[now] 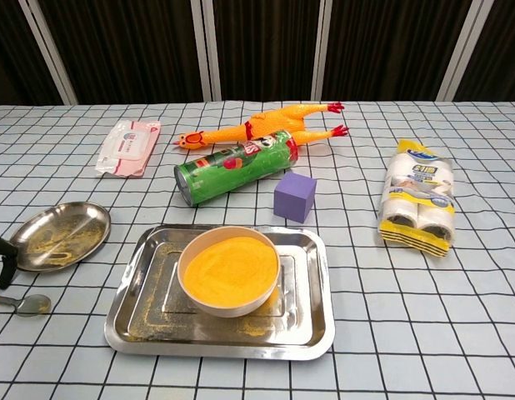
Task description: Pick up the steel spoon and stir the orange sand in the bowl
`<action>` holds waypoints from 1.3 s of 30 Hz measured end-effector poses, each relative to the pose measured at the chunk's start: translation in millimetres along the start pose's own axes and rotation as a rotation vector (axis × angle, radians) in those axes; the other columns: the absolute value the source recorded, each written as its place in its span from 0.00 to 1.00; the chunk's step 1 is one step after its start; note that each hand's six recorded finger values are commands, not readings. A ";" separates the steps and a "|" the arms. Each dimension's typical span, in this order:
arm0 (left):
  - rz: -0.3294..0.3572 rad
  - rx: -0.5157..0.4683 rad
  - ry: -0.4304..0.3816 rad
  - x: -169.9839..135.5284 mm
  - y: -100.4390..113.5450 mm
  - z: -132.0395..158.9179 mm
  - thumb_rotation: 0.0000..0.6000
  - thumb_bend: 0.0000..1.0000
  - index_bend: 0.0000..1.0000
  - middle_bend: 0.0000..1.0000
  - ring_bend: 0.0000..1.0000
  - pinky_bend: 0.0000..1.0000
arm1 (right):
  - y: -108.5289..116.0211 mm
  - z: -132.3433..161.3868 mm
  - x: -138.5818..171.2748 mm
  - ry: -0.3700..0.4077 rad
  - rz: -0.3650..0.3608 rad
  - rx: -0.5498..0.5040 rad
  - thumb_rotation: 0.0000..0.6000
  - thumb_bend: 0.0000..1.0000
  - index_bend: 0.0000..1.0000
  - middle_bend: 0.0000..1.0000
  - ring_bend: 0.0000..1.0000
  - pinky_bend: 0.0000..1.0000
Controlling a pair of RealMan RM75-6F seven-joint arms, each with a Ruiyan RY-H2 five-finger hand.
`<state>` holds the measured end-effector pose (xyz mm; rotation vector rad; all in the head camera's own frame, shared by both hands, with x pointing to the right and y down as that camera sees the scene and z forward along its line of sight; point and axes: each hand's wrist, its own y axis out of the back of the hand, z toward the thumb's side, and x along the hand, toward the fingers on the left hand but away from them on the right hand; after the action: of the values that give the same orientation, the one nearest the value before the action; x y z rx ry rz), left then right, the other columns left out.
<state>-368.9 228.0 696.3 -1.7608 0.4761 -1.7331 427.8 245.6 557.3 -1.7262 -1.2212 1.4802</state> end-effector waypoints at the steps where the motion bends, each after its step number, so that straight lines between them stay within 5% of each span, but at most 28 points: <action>1: 0.000 -0.002 0.001 -0.4 -0.1 -0.5 1.00 0.45 0.49 1.00 1.00 1.00 | 0.1 0.1 0.0 0.000 0.000 0.000 1.00 0.40 0.00 0.00 0.00 0.00; 39: -0.002 -0.007 -0.001 -2.9 -4.3 0.6 1.00 0.50 0.52 1.00 1.00 1.00 | 0.6 -0.3 0.7 -0.005 0.003 -0.008 1.00 0.40 0.00 0.00 0.00 0.00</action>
<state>-369.2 233.3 696.9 -1.7670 0.4812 -1.7340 428.3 246.0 556.6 -1.7307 -1.2294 1.4843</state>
